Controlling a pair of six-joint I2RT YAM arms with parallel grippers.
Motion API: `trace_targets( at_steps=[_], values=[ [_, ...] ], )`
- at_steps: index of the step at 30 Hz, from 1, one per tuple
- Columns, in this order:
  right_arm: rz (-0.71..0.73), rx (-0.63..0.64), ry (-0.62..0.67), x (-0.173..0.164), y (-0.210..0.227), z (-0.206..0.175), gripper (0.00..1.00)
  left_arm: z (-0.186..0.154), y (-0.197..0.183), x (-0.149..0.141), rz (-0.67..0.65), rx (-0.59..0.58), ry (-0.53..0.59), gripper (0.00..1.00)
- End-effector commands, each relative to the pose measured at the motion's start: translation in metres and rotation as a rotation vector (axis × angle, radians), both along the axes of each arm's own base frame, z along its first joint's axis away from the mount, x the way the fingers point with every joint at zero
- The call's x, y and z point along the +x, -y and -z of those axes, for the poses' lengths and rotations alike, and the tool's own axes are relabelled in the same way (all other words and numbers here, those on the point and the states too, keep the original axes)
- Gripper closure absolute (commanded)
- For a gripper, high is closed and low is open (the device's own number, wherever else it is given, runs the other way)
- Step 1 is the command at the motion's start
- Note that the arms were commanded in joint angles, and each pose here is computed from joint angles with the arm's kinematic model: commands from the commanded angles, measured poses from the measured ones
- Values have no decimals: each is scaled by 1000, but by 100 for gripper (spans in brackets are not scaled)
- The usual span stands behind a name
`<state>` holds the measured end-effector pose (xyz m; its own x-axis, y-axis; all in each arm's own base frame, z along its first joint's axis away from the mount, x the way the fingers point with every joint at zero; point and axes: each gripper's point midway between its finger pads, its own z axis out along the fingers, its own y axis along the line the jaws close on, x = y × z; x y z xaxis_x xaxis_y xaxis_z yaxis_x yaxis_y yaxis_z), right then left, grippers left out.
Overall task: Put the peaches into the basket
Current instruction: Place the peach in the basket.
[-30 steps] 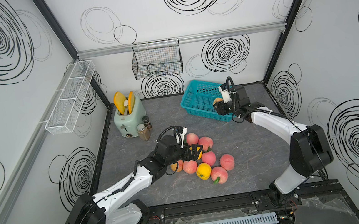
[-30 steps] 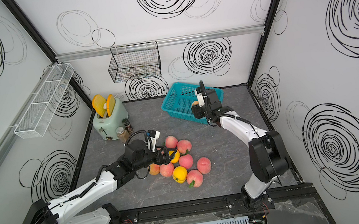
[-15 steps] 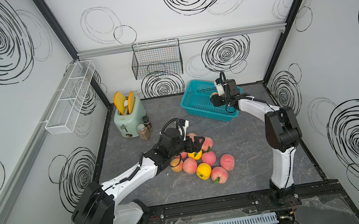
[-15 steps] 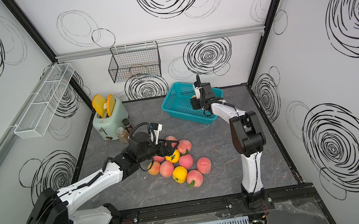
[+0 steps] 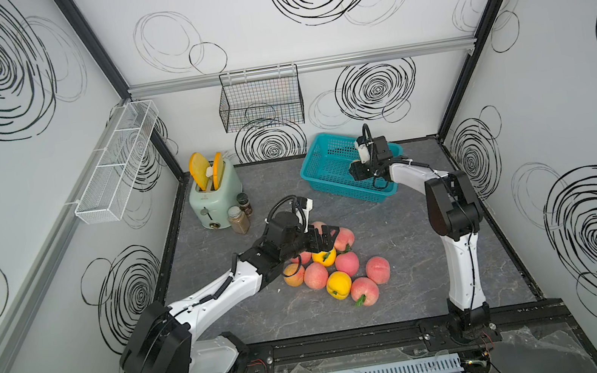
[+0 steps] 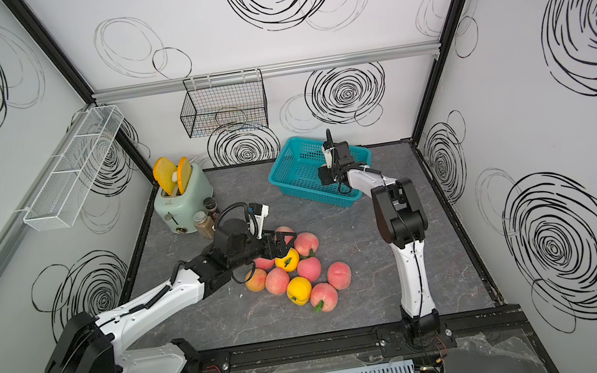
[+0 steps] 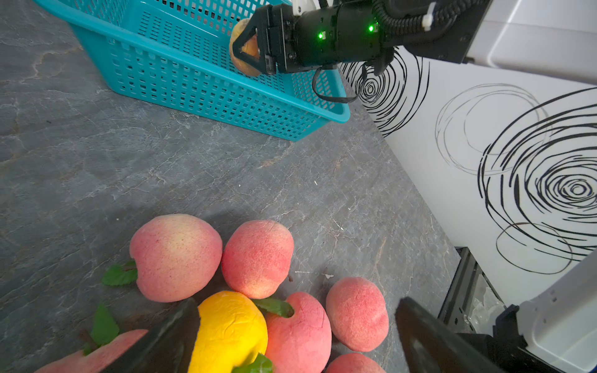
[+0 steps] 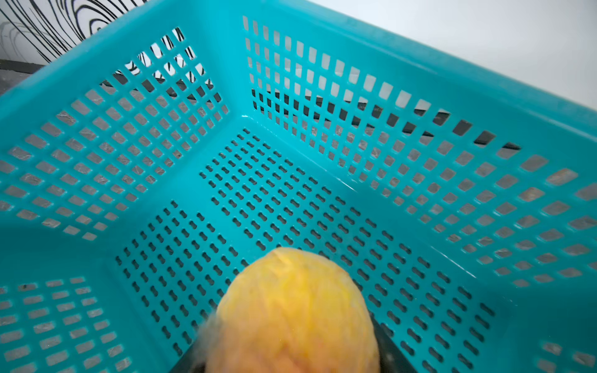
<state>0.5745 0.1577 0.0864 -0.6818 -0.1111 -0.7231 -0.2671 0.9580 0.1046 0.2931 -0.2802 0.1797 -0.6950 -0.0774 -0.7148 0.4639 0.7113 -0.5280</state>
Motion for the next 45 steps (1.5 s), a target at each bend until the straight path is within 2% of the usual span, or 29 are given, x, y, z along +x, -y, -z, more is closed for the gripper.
trace_targets(
  at_steps=[1,14,21,27,36,45],
  values=[
    [-5,-13,-16,3,4,4,39,-12,-2,8,-15,-31,54,2],
    [-2,-26,-57,8,7,22,36,-9,-13,7,-37,-37,50,2],
    [0,-32,-42,9,8,13,24,-8,-21,6,-52,-38,48,2],
    [-2,-23,8,9,5,-18,9,-9,-24,4,-53,-36,52,2],
    [-1,-24,111,-4,1,-77,3,-6,-33,-1,-66,-13,49,2],
    [-29,-16,196,-51,-11,-127,0,1,-46,-9,-86,22,35,2]
  ],
)
